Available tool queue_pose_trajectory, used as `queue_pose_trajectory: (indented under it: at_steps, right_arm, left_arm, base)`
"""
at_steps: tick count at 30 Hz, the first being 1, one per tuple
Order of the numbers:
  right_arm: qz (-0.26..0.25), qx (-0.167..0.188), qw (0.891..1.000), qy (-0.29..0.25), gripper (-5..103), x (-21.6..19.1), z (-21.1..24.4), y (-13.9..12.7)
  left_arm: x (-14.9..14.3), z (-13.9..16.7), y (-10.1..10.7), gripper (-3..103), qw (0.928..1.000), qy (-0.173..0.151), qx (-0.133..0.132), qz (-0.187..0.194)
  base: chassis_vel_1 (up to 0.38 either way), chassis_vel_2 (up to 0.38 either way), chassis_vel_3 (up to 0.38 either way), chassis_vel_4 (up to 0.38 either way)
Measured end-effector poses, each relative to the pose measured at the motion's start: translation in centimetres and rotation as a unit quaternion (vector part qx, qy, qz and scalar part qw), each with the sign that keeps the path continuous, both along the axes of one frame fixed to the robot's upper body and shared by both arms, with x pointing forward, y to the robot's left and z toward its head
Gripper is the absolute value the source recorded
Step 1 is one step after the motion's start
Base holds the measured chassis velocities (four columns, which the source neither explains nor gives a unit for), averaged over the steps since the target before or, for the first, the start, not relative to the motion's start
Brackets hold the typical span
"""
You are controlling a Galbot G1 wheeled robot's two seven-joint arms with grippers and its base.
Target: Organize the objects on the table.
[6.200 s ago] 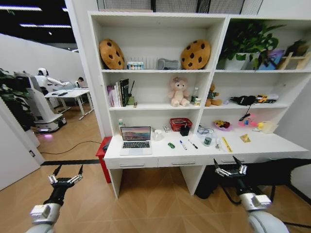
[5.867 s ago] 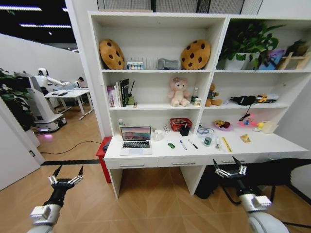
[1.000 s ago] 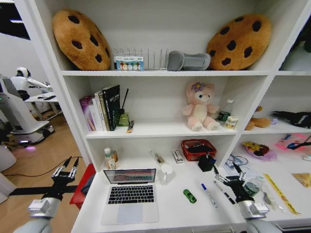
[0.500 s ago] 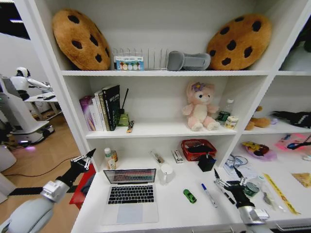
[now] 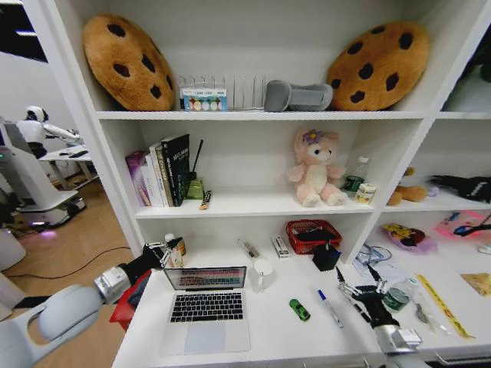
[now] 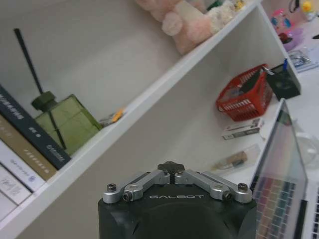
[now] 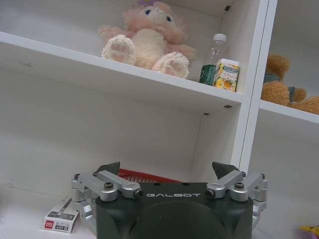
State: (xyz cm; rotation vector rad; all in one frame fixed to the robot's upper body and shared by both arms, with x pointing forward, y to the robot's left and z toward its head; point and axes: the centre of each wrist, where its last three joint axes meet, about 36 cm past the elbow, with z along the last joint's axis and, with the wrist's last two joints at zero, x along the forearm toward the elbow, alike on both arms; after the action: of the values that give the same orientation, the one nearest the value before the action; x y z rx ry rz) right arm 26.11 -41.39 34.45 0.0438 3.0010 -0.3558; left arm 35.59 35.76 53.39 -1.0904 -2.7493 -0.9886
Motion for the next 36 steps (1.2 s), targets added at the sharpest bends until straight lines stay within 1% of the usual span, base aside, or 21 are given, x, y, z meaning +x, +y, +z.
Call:
queue_pose_trajectory:
  at_steps: [1, 3, 6, 8, 9, 10, 11, 12, 14, 16, 19, 24, 26, 27, 30, 31, 32, 33, 34, 35, 36]
  right_arm:
    - [0.0, 0.0, 1.0, 0.0, 100, 0.0, 0.0, 0.0]
    - [-0.003, 0.003, 1.0, -0.001, 100, -0.1, -0.3, 0.0]
    - [-0.004, 0.004, 1.0, -0.002, 100, -0.2, -0.4, 0.0]
    - [-0.005, 0.006, 1.0, -0.003, 100, -0.3, -0.6, 0.1]
    - [-0.005, 0.006, 1.0, -0.003, 100, -0.3, -0.6, 0.1]
    - [-0.006, 0.007, 1.0, -0.004, 100, -0.2, -0.6, 0.2]
    - [-0.006, 0.008, 1.0, -0.005, 100, -0.1, -0.6, 0.2]
    - [-0.006, 0.008, 1.0, -0.005, 100, -0.1, -0.6, 0.2]
    - [-0.005, 0.009, 1.0, -0.008, 100, 0.0, -0.6, 0.2]
    - [-0.005, 0.009, 1.0, -0.008, 100, 0.0, -0.6, 0.2]
    - [-0.007, 0.01, 1.0, -0.01, 100, 0.0, -0.8, 0.0]
    - [-0.01, 0.012, 1.0, -0.011, 100, -0.1, -0.9, -0.1]
    - [-0.012, 0.013, 1.0, -0.011, 100, -0.1, -1.1, -0.2]
    - [-0.012, 0.013, 1.0, -0.011, 100, -0.1, -1.1, -0.2]
    - [-0.012, 0.011, 1.0, -0.011, 100, 0.1, -1.3, -0.4]
    - [-0.012, 0.011, 1.0, -0.011, 100, 0.1, -1.3, -0.4]
    - [-0.011, 0.011, 1.0, -0.012, 100, 0.3, -1.3, -0.4]
    - [-0.011, 0.011, 1.0, -0.012, 100, 0.3, -1.3, -0.4]
    - [-0.01, 0.011, 1.0, -0.014, 100, 0.4, -1.2, -0.4]
    - [-0.01, 0.012, 1.0, -0.015, 100, 0.5, -1.2, -0.4]
    - [-0.01, 0.012, 1.0, -0.015, 100, 0.5, -1.2, -0.4]
  left_arm:
    - [0.0, 0.0, 0.0, 0, 1.0, 0.0, 0.0, 0.0]
    - [-0.2, 0.0, -0.4, 0, 0.9994, 0.019, 0.019, -0.021]
    - [-0.3, -0.1, -0.4, 0, 0.9989, 0.026, 0.027, -0.027]
    - [-0.5, -0.1, -0.6, 0, 0.9975, 0.038, 0.042, -0.041]
    - [-0.5, -0.1, -0.6, 0, 0.9975, 0.038, 0.042, -0.041]
    - [-0.6, -0.2, -0.7, 0, 0.9964, 0.042, 0.052, -0.052]
    - [-0.8, -0.2, -0.8, 0, 0.9958, 0.045, 0.056, -0.057]
    - [-0.8, -0.2, -0.8, 0, 0.9958, 0.045, 0.056, -0.057]
    - [-1.5, -0.4, -1.4, 0, 0.994, 0.055, 0.062, -0.072]
    - [-1.6, -0.5, -1.5, 0, 0.9936, 0.057, 0.063, -0.075]
    - [-3.0, -1.1, -2.3, 0, 0.9903, 0.075, 0.071, -0.093]
    - [-4.1, -1.8, -2.6, 0, 0.9885, 0.09, 0.071, -0.099]
    - [-3.6, -1.1, -2.8, 0, 0.9909, 0.079, 0.062, -0.09]
    - [-3.6, -1.1, -2.8, 0, 0.9909, 0.079, 0.062, -0.09]
    - [-1.4, 1.9, -3.0, 0, 0.9945, 0.048, 0.049, -0.078]
    - [-1.4, 1.9, -3.0, 0, 0.9945, 0.048, 0.049, -0.078]
    - [-0.4, 3.1, -2.9, 0, 0.9954, 0.042, 0.048, -0.072]
    - [-0.4, 3.1, -2.9, 0, 0.9954, 0.042, 0.048, -0.072]
    - [0.3, 3.7, -2.6, 0, 0.9955, 0.04, 0.051, -0.068]
    - [0.9, 3.9, -2.1, 0, 0.995, 0.039, 0.061, -0.068]
    - [0.9, 3.9, -2.1, 0, 0.995, 0.039, 0.061, -0.068]
  base:
    - [0.0, 0.0, 0.0, 0.0]
    - [0.0, 0.0, 0.0, 0.0]
    - [0.0, 0.0, 0.0, 0.0]
    - [0.0, 0.0, 0.0, 0.0]
    - [0.0, 0.0, 0.0, 0.0]
    - [0.0, 0.0, 0.0, 0.0]
    - [0.0, 0.0, 0.0, 0.0]
    - [0.0, 0.0, 0.0, 0.0]
    - [0.0, 0.0, 0.0, 0.0]
    - [0.0, 0.0, 0.0, 0.0]
    - [0.0, 0.0, 0.0, 0.0]
    - [0.0, 0.0, 0.0, 0.0]
    - [0.0, 0.0, 0.0, 0.0]
    - [0.0, 0.0, 0.0, 0.0]
    - [0.0, 0.0, 0.0, 0.0]
    - [0.0, 0.0, 0.0, 0.0]
    - [0.0, 0.0, 0.0, 0.0]
    - [0.0, 0.0, 0.0, 0.0]
    - [0.0, 0.0, 0.0, 0.0]
    - [0.0, 0.0, 0.0, 0.0]
    - [0.0, 0.0, 0.0, 0.0]
